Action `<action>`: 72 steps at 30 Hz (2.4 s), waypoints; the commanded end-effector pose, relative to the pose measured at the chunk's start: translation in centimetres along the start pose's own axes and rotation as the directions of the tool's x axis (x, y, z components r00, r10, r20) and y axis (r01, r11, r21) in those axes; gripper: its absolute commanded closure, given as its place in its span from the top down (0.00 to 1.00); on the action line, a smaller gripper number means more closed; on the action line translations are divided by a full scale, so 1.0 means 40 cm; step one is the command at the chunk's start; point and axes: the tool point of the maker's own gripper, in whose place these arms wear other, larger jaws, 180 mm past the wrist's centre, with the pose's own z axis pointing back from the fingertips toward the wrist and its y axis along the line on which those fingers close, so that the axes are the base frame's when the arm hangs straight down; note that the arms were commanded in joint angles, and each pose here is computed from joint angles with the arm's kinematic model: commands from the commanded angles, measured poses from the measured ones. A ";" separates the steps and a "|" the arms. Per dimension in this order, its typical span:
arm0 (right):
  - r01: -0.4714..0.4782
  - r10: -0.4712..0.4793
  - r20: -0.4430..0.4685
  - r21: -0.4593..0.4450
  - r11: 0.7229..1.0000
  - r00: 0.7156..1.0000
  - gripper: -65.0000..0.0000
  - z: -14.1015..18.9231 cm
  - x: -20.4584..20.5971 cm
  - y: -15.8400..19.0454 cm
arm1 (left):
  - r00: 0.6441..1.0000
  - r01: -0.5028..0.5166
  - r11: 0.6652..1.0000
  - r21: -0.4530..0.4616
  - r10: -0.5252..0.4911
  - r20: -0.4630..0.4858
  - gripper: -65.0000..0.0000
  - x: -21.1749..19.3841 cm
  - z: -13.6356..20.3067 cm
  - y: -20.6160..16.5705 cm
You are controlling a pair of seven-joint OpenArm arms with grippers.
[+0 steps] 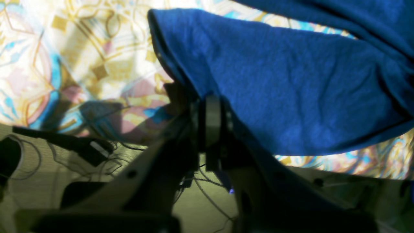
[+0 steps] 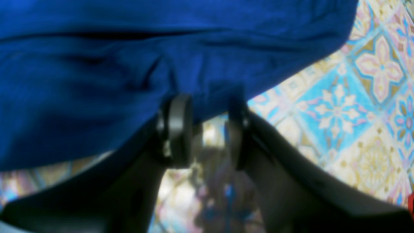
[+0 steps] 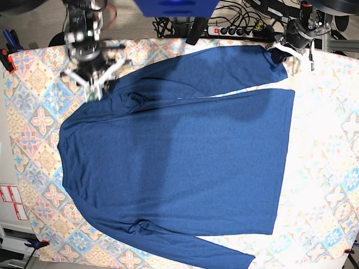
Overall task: Fold the T-shirt properly
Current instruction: 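Move the right gripper to the other shoulder corner and grasp it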
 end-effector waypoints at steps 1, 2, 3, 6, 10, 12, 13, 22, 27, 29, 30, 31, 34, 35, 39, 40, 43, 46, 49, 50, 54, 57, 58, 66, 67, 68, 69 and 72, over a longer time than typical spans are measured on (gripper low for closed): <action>0.034 -0.034 0.029 0.011 0.999 0.999 0.29 -0.002 0.036 0.001 | 0.999 0.035 0.999 0.001 -0.035 0.014 0.00 0.015 0.007 0.001; 0.071 -0.071 0.025 0.018 0.997 0.997 0.29 -0.011 0.054 -0.008 | 0.999 0.041 0.999 0.002 -0.041 0.013 0.00 0.014 0.007 0.000; 0.111 -0.112 0.032 0.027 0.993 0.993 0.30 -0.018 0.080 -0.018 | 0.999 0.042 0.999 0.001 -0.042 0.013 0.00 0.014 0.007 -0.001; 0.249 -0.249 -0.013 0.042 0.968 0.969 0.30 -0.036 0.072 -0.057 | 0.999 0.042 0.999 0.001 -0.042 0.013 0.00 0.014 0.007 -0.001; 0.416 -0.413 -0.067 0.040 0.908 0.908 0.34 -0.073 0.033 -0.110 | 0.999 0.042 0.999 0.002 -0.042 0.014 0.00 0.015 0.008 0.000; 0.486 -0.481 -0.102 0.031 0.874 0.871 0.35 -0.093 -0.003 -0.127 | 0.999 0.042 0.999 0.002 -0.042 0.014 0.00 0.015 0.008 0.000; 0.510 -0.504 -0.118 0.030 0.859 0.856 0.35 -0.101 -0.018 -0.129 | 0.999 0.042 0.999 0.001 -0.042 0.013 0.00 0.014 0.007 -0.001; 0.555 -0.544 -0.194 0.005 0.832 0.816 0.35 -0.131 -0.092 -0.122 | 0.999 0.042 0.999 0.001 -0.042 0.013 0.00 0.014 0.007 -0.001; 0.571 -0.558 -0.194 0.014 0.821 0.807 0.35 -0.160 -0.070 -0.121 | 0.999 0.042 0.999 0.000 -0.042 0.012 0.00 0.013 0.007 -0.002; 0.570 -0.557 -0.191 0.018 0.821 0.808 0.35 -0.158 -0.064 -0.120 | 0.999 0.042 0.999 0.000 -0.042 0.012 0.00 0.013 0.007 -0.002; 0.569 -0.556 -0.187 0.019 0.822 0.810 0.35 -0.157 -0.060 -0.121 | 0.999 0.042 0.999 0.000 -0.042 0.012 0.00 0.013 0.007 -0.002; 0.568 -0.555 -0.183 0.021 0.823 0.812 0.35 -0.156 -0.056 -0.121 | 0.999 0.042 0.999 0.000 -0.042 0.012 0.00 0.013 0.007 -0.002; 0.568 -0.555 -0.183 0.021 0.823 0.812 0.35 -0.156 -0.056 -0.121 | 0.999 0.044 0.999 0.000 -0.044 0.012 0.00 0.013 0.007 -0.001; 0.569 -0.556 -0.187 0.020 0.822 0.810 0.35 -0.158 -0.059 -0.121 | 0.999 0.044 0.999 0.000 -0.044 0.012 0.00 0.013 0.007 -0.001; 0.572 -0.559 -0.182 0.025 0.820 0.809 0.35 -0.164 -0.049 -0.119 | 0.999 0.044 0.999 0.000 -0.044 0.012 0.00 0.013 0.007 -0.001; 0.568 -0.554 -0.187 0.032 0.822 0.812 0.35 -0.166 -0.048 -0.111 | 0.999 0.044 0.999 0.000 -0.044 0.012 0.00 0.013 0.007 -0.001; 0.555 -0.537 -0.186 0.056 0.830 0.823 0.35 -0.175 -0.026 -0.091 | 0.999 0.044 0.999 0.000 -0.044 0.012 0.00 0.013 0.007 -0.001; 0.556 -0.539 -0.181 0.064 0.829 0.823 0.35 -0.187 -0.010 -0.090 | 0.999 0.044 0.999 0.000 -0.044 0.012 0.00 0.013 0.007 -0.001; 0.572 -0.551 -0.210 0.051 0.819 0.807 0.35 -0.207 -0.031 -0.089 | 0.999 0.044 0.999 0.000 -0.044 0.012 0.00 0.013 0.007 -0.001; 0.576 -0.555 -0.216 0.049 0.816 0.804 0.35 -0.214 -0.031 -0.089 | 0.999 0.044 0.999 0.000 -0.044 0.012 0.00 0.013 0.007 -0.001; 0.585 -0.564 -0.226 0.036 0.810 0.795 0.35 -0.224 -0.045 -0.093 | 0.999 0.044 0.999 0.000 -0.044 0.012 0.00 0.013 0.007 -0.001; 0.583 -0.562 -0.217 0.040 0.812 0.798 0.35 -0.221 -0.035 -0.096 | 0.999 0.044 0.999 0.000 -0.044 0.012 0.00 0.013 0.007 -0.001; 0.579 -0.559 -0.208 0.044 0.814 0.803 0.35 -0.218 -0.025 -0.099 | 0.999 0.044 0.999 0.000 -0.044 0.012 0.00 0.013 0.007 -0.001; 0.566 -0.561 -0.099 0.038 0.823 0.822 0.35 -0.169 0.038 -0.158 | 0.999 0.044 0.999 0.000 -0.044 0.012 0.00 0.013 0.007 -0.001; 0.573 -0.568 -0.094 0.033 0.819 0.817 0.35 -0.168 0.038 -0.167 | 0.999 0.044 0.999 0.000 -0.044 0.012 0.00 0.013 0.007 -0.001; 0.576 -0.572 -0.094 0.027 0.817 0.815 0.35 -0.168 0.034 -0.172 | 0.999 0.044 0.999 0.000 -0.044 0.012 0.00 0.013 0.007 -0.001; 0.580 -0.576 -0.103 0.017 0.814 0.811 0.35 -0.171 0.023 -0.176 | 0.999 0.044 0.999 0.000 -0.044 0.012 0.00 0.013 0.007 -0.001; 0.603 -0.598 -0.138 -0.006 0.798 0.789 0.35 -0.190 -0.012 -0.181 | 0.999 0.044 0.999 0.000 -0.044 0.012 0.00 0.013 0.007 -0.001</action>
